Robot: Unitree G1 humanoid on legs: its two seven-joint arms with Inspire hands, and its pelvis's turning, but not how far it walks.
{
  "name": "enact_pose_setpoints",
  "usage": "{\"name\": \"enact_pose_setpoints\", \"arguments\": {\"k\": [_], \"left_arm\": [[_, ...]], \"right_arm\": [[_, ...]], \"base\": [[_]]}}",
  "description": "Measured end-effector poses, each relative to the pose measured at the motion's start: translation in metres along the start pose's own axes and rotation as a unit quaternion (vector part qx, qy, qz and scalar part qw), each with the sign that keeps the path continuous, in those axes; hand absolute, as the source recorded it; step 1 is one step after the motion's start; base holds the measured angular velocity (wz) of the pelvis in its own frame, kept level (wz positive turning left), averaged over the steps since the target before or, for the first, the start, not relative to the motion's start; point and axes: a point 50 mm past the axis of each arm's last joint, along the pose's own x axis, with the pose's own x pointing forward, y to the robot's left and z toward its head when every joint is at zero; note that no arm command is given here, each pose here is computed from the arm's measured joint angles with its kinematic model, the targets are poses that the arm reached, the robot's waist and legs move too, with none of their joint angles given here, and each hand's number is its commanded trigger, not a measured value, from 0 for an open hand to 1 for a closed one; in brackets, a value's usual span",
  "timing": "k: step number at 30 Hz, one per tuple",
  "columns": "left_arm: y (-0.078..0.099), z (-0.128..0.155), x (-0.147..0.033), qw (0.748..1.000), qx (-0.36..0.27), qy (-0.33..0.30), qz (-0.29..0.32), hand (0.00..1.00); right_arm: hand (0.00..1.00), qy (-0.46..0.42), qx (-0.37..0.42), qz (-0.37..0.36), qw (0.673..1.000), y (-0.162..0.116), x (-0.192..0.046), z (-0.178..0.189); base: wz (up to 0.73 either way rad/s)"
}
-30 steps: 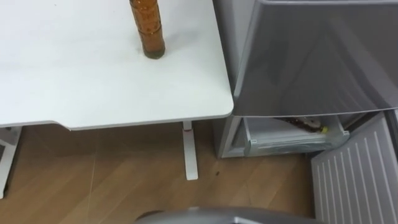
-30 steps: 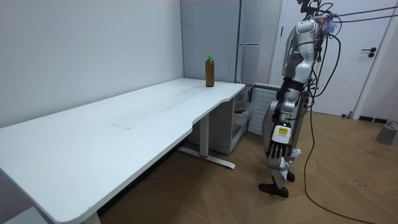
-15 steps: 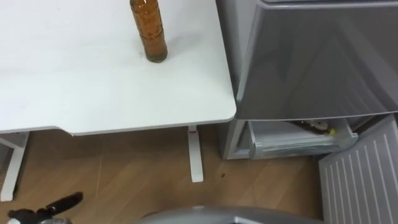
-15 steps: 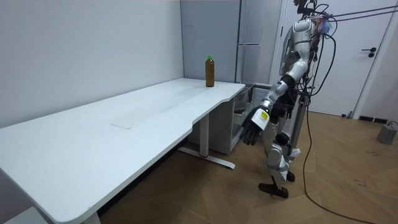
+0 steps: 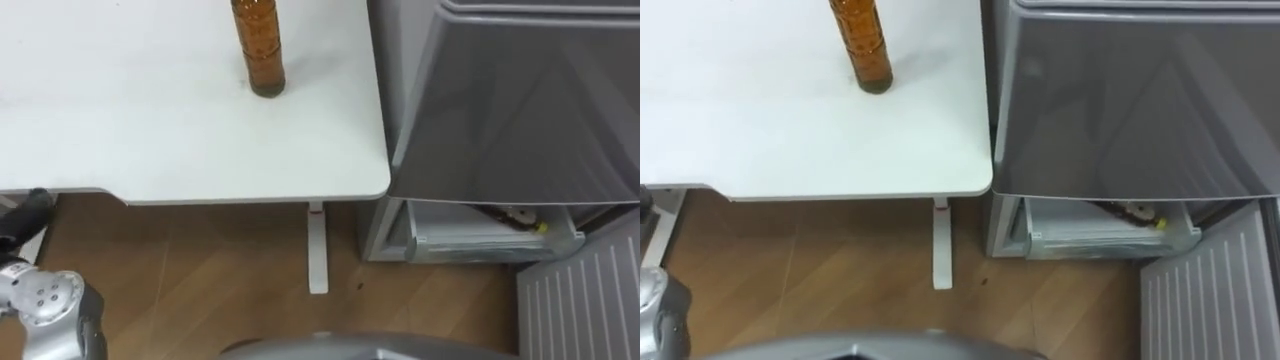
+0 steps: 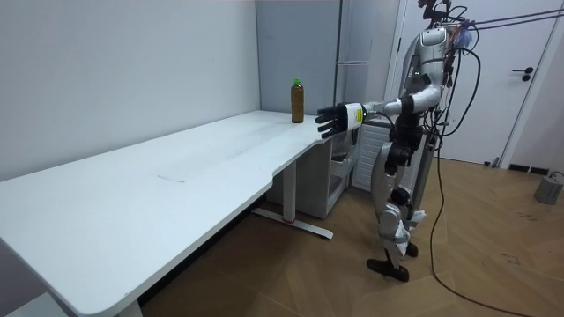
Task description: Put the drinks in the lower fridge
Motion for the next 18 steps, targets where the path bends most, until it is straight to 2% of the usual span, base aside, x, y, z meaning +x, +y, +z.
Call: {"name": "enact_pose_setpoints", "arguments": {"k": [2,9,11,18], "left_arm": [[-0.01,0.011,-0.005,0.999,-0.018,-0.019,-0.037,0.0],[-0.036,0.019,-0.02,0.985,-0.04,-0.03,-0.166,0.0],[-0.047,0.027,-0.029,0.971,-0.066,-0.033,-0.226,0.0],[-0.063,0.031,-0.038,0.94,-0.102,-0.021,-0.324,0.0]], "right_arm": [[0.0,0.0,0.0,0.007,1.0,0.001,0.0,0.002],[0.0,0.003,-0.013,0.011,1.0,0.003,0.001,0.003],[0.0,-0.002,-0.019,0.02,1.0,0.004,0.001,0.007],[0.0,-0.02,-0.022,0.025,0.999,0.006,0.001,0.019]], "base": [[0.0],[0.03],[0.0],[-0.09]]}}
